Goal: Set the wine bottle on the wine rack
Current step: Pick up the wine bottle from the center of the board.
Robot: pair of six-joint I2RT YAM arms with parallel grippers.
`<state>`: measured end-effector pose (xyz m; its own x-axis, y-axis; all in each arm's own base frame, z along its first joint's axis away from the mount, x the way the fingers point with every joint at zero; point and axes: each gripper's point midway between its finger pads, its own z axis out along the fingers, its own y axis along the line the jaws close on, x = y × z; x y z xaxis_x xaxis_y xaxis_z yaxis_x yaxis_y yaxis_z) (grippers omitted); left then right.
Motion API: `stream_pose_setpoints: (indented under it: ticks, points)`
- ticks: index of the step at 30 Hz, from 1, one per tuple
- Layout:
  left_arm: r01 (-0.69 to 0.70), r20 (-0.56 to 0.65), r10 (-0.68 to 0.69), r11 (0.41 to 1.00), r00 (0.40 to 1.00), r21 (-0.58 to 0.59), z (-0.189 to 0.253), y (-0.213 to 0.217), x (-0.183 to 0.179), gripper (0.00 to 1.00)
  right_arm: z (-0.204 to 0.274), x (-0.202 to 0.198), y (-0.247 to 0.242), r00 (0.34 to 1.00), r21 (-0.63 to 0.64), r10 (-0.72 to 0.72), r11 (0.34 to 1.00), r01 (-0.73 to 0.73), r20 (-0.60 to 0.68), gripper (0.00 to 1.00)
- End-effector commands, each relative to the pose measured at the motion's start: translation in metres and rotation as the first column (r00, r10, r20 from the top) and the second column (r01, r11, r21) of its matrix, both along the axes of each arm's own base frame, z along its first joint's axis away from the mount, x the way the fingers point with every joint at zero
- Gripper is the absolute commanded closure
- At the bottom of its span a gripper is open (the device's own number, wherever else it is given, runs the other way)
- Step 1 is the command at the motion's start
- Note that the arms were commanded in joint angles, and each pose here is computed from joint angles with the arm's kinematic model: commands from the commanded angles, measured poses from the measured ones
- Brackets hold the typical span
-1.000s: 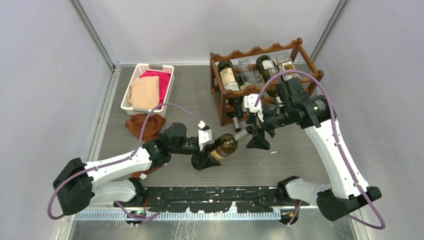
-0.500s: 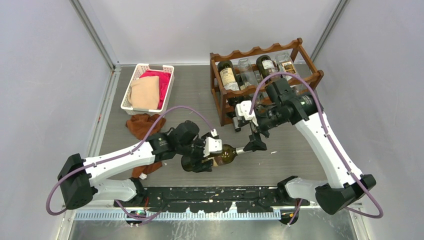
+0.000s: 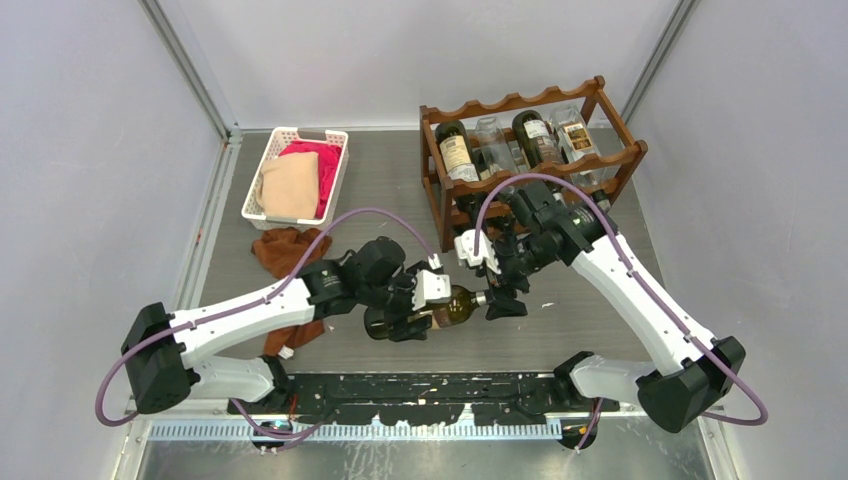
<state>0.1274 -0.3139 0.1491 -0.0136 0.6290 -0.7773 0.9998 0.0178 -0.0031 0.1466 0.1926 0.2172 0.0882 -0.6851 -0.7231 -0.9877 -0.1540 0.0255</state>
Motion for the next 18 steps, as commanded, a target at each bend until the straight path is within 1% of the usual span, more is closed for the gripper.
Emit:
stream_pose_setpoints:
  ticks: [1, 6, 18]
  points:
    - [-0.011, 0.043, 0.016, 0.993, 0.999, -0.116, 0.045, -0.020, 0.009, 1.00, -0.004, 0.005, -0.002, 0.998, -0.030, -0.035, 0.999, 0.037, 0.060, 0.10]
    - [-0.020, 0.023, 0.023, 0.992, 0.999, -0.123, 0.050, -0.025, 0.010, 1.00, -0.007, 0.010, 0.003, 0.996, -0.031, -0.049, 0.998, 0.051, 0.072, 0.21]
    - [-0.004, 0.035, 0.009, 0.989, 0.999, -0.147, 0.060, -0.030, 0.011, 1.00, -0.016, 0.012, 0.005, 0.995, -0.059, -0.042, 0.997, 0.047, 0.088, 0.39]
